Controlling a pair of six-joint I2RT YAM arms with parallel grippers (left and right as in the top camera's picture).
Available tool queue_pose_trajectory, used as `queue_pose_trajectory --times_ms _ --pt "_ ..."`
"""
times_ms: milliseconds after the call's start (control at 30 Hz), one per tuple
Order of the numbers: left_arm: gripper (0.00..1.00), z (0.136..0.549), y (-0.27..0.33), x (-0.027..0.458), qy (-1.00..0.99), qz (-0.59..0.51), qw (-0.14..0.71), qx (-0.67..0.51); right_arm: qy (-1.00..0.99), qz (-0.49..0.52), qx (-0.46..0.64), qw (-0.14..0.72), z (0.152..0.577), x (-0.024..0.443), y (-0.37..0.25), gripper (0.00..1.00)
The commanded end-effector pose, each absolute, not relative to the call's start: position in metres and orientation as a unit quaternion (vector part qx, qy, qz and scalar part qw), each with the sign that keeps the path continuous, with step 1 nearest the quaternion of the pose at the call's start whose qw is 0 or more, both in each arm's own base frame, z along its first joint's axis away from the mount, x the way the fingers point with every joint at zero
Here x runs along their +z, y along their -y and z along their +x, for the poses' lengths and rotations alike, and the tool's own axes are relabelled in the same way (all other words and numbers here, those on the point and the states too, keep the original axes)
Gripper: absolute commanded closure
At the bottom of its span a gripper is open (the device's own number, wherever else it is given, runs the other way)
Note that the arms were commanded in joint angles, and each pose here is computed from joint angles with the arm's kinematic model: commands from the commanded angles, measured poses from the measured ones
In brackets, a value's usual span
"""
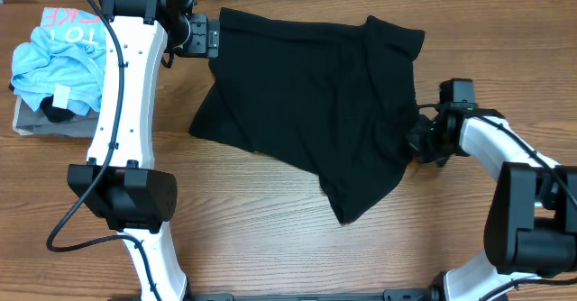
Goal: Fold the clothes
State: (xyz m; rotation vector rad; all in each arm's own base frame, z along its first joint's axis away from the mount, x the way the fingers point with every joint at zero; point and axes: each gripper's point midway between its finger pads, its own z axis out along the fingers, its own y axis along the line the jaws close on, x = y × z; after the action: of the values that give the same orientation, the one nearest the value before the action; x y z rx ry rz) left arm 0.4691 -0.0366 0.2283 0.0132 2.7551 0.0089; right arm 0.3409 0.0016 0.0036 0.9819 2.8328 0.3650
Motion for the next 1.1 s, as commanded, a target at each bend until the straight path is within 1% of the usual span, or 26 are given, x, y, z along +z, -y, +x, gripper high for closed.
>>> queue_pose_trajectory --times_ms 0,233,333,433,467,500,533,567,600,667,733,867,967,1067 --pt "0.07 0.471 0.037 0.225 -0.981 0.012 0.191 0.012 -0.937 0.31 0.116 0.109 0.365 0.041 0.03 0.93" --pt "0.06 0.472 0.037 0.225 -0.981 0.016 0.193 0.013 -0.943 0.28 0.087 0.16 0.389 0.093 0.081 0.91" --pt "0.06 0.472 0.037 0.225 -0.981 0.018 0.194 0.013 -0.941 0.28 0.063 0.179 0.394 0.097 0.097 0.9" --pt "0.04 0.472 0.037 0.225 -0.981 0.022 0.193 0.014 -0.942 0.279 0.046 0.182 0.397 0.091 0.105 0.89" --pt "0.03 0.472 0.037 0.225 -0.981 0.024 0.193 0.014 -0.942 0.279 0.041 0.181 0.397 0.089 0.107 0.87" --pt "0.03 0.472 0.037 0.225 -0.981 0.026 0.193 0.015 -0.944 0.274 0.038 0.18 0.398 0.087 0.107 0.84" --pt "0.02 0.472 0.037 0.225 -0.981 0.03 0.193 0.016 -0.945 0.272 0.037 0.179 0.398 0.086 0.107 0.74" --pt "0.02 0.472 0.037 0.225 -0.981 0.034 0.193 0.016 -0.945 0.272 0.038 0.178 0.397 0.086 0.108 0.61" --pt "0.02 0.472 0.036 0.225 -0.98 0.039 0.193 0.019 -0.945 0.272 0.042 0.177 0.397 0.087 0.106 0.52" --pt "0.02 0.471 0.036 0.226 -0.98 0.047 0.192 0.021 -0.945 0.268 0.063 0.176 0.396 0.096 0.099 0.41" --pt "0.02 0.468 0.036 0.23 -0.98 0.047 0.193 0.02 -0.943 0.264 0.077 0.187 0.397 0.116 0.093 0.35" --pt "0.01 0.455 0.035 0.25 -0.979 0.046 0.197 0.019 -0.934 0.251 0.104 0.233 0.39 0.185 0.081 0.27" --pt "0.0 0.436 0.035 0.267 -0.981 0.033 0.192 0.013 -0.928 0.241 0.119 0.256 0.369 0.235 0.068 0.2" --pt "0.0 0.417 0.041 0.277 -0.983 0.016 0.182 -0.015 -0.928 0.236 0.135 0.255 0.339 0.261 0.053 0.16"
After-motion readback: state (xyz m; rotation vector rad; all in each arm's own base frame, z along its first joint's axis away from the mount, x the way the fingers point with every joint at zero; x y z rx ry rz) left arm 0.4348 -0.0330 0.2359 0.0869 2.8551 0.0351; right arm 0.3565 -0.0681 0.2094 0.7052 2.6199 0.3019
